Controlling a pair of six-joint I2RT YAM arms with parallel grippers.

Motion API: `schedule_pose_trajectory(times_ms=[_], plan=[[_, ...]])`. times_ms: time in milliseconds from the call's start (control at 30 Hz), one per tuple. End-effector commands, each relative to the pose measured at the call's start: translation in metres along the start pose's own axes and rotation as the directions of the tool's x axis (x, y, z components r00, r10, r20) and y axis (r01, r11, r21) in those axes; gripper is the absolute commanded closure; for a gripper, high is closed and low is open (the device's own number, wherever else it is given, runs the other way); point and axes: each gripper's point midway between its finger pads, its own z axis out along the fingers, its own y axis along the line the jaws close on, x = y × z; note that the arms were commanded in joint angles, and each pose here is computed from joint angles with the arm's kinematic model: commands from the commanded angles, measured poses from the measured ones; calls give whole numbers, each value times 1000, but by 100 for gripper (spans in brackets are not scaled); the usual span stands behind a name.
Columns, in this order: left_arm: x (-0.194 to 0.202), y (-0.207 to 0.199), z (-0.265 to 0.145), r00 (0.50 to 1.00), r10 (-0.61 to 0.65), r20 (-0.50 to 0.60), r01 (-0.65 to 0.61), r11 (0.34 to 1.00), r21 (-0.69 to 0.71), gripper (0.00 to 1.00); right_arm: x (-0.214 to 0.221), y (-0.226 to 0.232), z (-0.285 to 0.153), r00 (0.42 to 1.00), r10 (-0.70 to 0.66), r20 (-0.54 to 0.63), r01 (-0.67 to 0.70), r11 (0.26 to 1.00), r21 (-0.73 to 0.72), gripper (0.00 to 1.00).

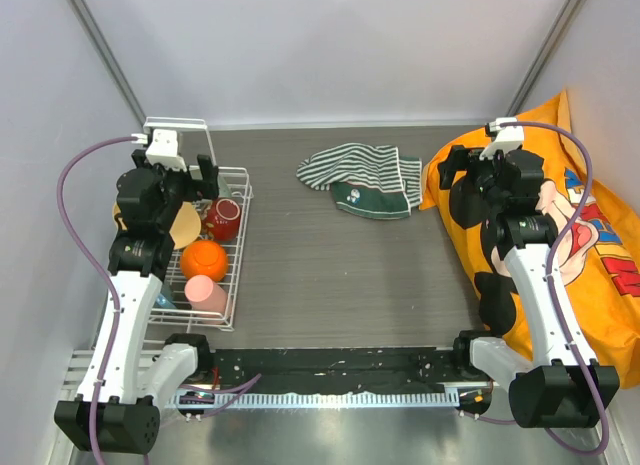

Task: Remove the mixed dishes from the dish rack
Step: Pick up the plate from the dish rack.

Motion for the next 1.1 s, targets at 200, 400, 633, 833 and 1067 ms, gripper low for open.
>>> schedule_pose_trajectory(times_ms=[200,400,633,833,1067], plan=[[-26,14,-3,1000,21,21,-19,997,-77,0,-29,2,-6,997,-15,78,15,1000,-1,1],[-25,4,-3,996,84,-40,-84,996,3,0,-27,2,-4,998,-15,68,16,1000,-7,1],[-18,1,-8,982,161,-97,-157,986,50,0,-26,3,-4,998,-14,68,15,1000,-12,1],[-21,5,-17,962,253,-105,-248,967,58,0,-24,4,-2,998,-13,60,14,1000,-19,1],[-20,12,-28,847,504,-166,-483,862,152,0,-22,4,0,998,-34,50,35,999,-22,1]])
